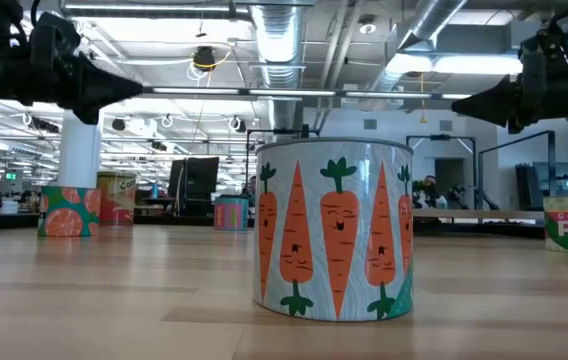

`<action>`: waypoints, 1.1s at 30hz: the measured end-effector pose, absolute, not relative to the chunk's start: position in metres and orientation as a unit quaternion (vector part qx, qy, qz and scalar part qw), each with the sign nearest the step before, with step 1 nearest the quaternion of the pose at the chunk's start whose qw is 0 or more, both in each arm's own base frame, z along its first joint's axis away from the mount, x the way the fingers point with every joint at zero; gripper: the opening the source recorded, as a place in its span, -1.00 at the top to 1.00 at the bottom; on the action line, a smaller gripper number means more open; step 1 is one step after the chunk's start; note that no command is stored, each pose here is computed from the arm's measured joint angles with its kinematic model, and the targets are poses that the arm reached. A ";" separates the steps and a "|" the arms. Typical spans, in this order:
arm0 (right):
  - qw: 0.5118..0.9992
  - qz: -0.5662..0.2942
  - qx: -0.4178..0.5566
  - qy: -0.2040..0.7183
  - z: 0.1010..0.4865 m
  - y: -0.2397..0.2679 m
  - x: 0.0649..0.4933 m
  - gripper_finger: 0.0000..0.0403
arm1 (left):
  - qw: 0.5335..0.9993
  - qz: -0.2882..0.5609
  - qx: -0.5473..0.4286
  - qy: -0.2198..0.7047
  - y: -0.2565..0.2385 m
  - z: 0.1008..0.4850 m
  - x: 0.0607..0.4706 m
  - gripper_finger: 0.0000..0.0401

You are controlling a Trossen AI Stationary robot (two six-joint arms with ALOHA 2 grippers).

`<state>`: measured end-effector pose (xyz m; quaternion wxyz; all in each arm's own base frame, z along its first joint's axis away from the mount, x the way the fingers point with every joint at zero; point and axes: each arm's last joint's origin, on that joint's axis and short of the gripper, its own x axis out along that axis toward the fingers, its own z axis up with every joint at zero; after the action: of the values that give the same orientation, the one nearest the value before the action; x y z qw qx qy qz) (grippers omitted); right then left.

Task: Pick and place cans onto a shelf
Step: Put the bottom orange canned corn on the shelf

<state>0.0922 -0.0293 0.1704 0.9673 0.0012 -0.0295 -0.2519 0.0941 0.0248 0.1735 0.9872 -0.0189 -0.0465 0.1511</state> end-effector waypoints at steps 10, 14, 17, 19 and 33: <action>0.967 -0.253 0.001 -0.030 0.170 -0.029 0.092 0.83 | 0.965 0.123 -0.163 -0.165 0.024 0.198 0.089 1.00; 0.967 -0.252 0.001 -0.032 0.171 -0.029 0.092 0.83 | 0.953 0.125 -0.217 -0.170 0.024 0.197 0.089 1.00; 0.966 -0.251 0.017 -0.056 0.175 -0.029 0.092 0.83 | 0.952 0.138 -0.217 -0.168 0.025 0.195 0.090 1.00; 0.962 -0.252 0.049 -0.097 0.181 -0.029 0.091 0.83 | 0.958 0.145 -0.188 -0.163 0.025 0.195 0.090 1.00; 0.942 -0.239 0.118 -0.203 0.240 -0.029 0.090 0.95 | 0.987 0.144 -0.064 -0.044 0.024 0.177 0.093 1.00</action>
<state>0.0897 -0.0295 0.2397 0.9423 0.1181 -0.2028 -0.2386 0.0931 0.0241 0.1767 0.9866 -0.0640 -0.0435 0.1437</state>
